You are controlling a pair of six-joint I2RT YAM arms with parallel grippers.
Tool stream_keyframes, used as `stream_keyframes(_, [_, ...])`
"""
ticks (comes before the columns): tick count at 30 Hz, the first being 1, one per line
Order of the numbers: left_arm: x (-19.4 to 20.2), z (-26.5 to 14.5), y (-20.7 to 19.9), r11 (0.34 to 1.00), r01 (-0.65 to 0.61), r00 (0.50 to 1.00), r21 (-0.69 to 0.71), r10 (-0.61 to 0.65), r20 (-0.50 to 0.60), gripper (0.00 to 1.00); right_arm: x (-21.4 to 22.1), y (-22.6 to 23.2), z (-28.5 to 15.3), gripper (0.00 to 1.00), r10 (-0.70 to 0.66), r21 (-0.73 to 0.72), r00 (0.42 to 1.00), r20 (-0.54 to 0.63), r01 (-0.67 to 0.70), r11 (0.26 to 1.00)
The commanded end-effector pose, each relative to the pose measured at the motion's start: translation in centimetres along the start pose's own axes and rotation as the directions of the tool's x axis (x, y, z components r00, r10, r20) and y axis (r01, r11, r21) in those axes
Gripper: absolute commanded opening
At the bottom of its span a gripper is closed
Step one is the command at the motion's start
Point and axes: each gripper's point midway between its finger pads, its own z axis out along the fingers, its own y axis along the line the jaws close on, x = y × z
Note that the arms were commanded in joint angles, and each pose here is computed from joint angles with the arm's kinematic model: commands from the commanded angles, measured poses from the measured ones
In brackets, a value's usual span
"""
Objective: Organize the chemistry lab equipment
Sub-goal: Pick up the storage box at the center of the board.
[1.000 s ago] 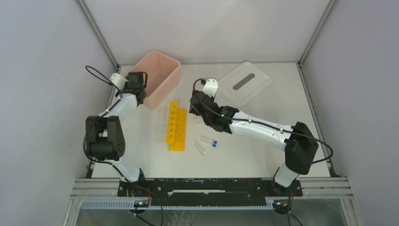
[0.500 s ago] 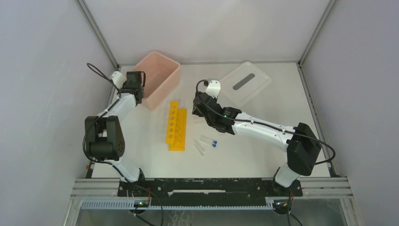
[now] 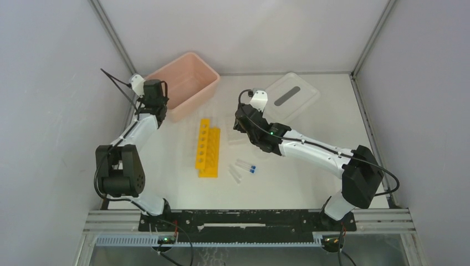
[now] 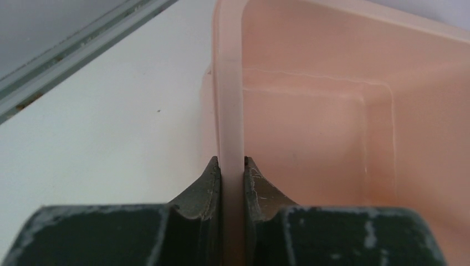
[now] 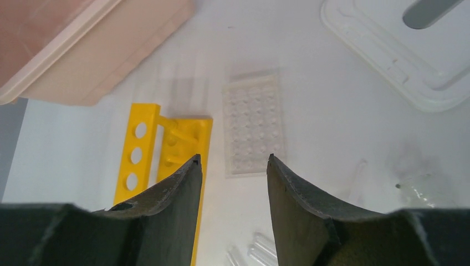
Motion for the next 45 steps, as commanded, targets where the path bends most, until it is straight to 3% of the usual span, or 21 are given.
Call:
stream_keyframes(1, [-6.7,-2.7,-3.0,0.983,0.094,0.975,0.155,-0.123,0.186,0.00,-3.0,-0.8,-0.9,0.54,0.035,-0.006,0.996,0.080,-0.034,0.999])
stream_keyframes(12, [-11.1,-5.9,-7.2,0.925,0.122,0.952,0.359,-0.211,0.222,0.00,-6.6,-5.5,-1.8,0.54,0.079,0.067,0.983,0.167,-0.091,0.994])
stream_keyframes(20, [-11.7,-8.9,-14.4,0.780,0.018,0.978,0.626,-0.144,0.151,0.00,-10.0,-10.1,-4.7,0.54,0.175,0.126,0.938,0.298,-0.221,0.967])
stream_keyframes(32, [-6.2,-14.6,-23.7,0.576,-0.215,0.976,0.789,0.151,0.156,0.00,-12.9,-13.0,-8.6,0.54,0.197,0.157,0.898,0.393,-0.277,0.948])
stream_keyframes(45, [2.0,-19.5,-32.5,0.386,-0.284,0.922,0.878,0.361,0.140,0.00,-15.8,-17.7,-13.1,0.54,0.211,0.207,0.827,0.521,-0.362,0.909])
